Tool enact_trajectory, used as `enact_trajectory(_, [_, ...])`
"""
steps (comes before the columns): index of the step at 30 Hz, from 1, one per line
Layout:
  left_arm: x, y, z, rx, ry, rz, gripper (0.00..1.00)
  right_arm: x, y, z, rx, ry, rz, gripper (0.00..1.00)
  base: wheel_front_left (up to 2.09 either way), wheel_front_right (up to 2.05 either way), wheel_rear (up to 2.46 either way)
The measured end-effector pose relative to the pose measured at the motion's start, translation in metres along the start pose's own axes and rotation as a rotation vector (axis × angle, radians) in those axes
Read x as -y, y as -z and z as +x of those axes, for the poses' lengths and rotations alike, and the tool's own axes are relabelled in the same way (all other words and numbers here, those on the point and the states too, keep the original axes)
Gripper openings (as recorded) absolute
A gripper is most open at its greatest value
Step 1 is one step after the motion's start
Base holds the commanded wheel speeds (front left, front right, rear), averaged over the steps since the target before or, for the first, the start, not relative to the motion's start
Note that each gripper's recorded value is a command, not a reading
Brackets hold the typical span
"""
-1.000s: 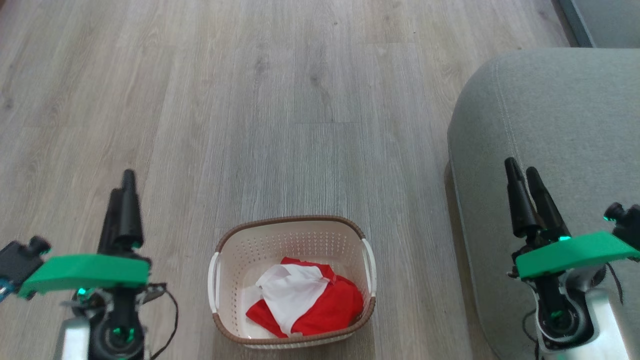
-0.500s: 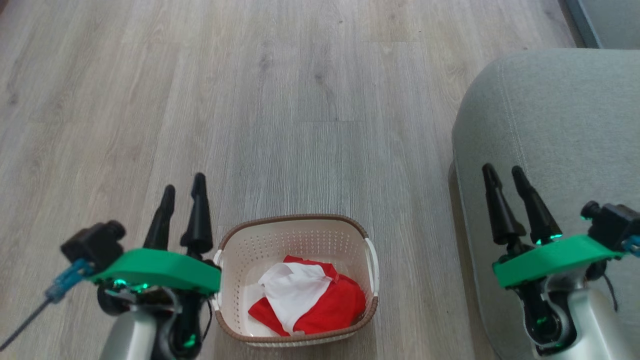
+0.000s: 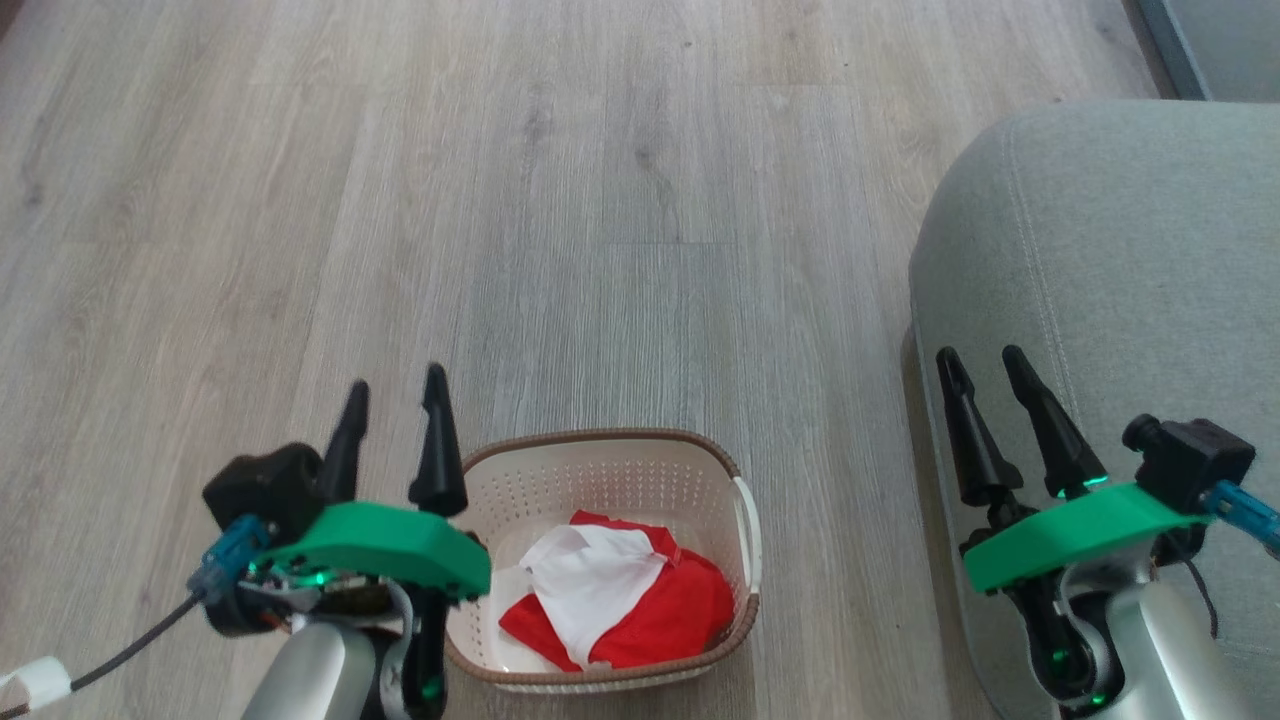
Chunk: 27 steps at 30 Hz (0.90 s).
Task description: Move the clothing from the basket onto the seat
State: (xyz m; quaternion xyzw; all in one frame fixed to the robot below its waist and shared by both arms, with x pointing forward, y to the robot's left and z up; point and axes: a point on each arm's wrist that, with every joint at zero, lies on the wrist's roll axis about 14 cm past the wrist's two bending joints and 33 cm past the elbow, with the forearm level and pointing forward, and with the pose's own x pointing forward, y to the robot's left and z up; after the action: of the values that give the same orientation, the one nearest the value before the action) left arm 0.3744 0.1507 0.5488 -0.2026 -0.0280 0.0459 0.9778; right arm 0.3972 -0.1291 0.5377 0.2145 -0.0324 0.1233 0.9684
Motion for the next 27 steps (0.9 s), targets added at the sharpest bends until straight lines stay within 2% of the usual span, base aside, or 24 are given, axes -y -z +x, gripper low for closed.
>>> enact_trajectory(5, [0.002,-0.024,0.002,0.095,-0.031,0.063,1.0,-0.004,-0.002,0.001,0.015,-0.011,-0.013,1.0,0.0,0.0,0.0])
enact_trajectory(10, [0.01,-0.029,-0.003,0.133,-0.029,0.123,1.0,-0.009,-0.001,0.002,0.017,-0.031,-0.051,1.0,0.0,0.0,0.0])
enact_trajectory(21, [0.0,-0.008,-0.004,0.088,0.009,0.075,1.0,-0.007,0.012,0.0,-0.004,-0.023,-0.078,1.0,0.0,0.0,0.0])
enact_trajectory(27, [-0.002,-0.005,-0.006,0.113,0.046,0.204,1.0,-0.002,0.022,-0.003,-0.023,0.002,-0.071,1.0,0.0,0.0,0.0])
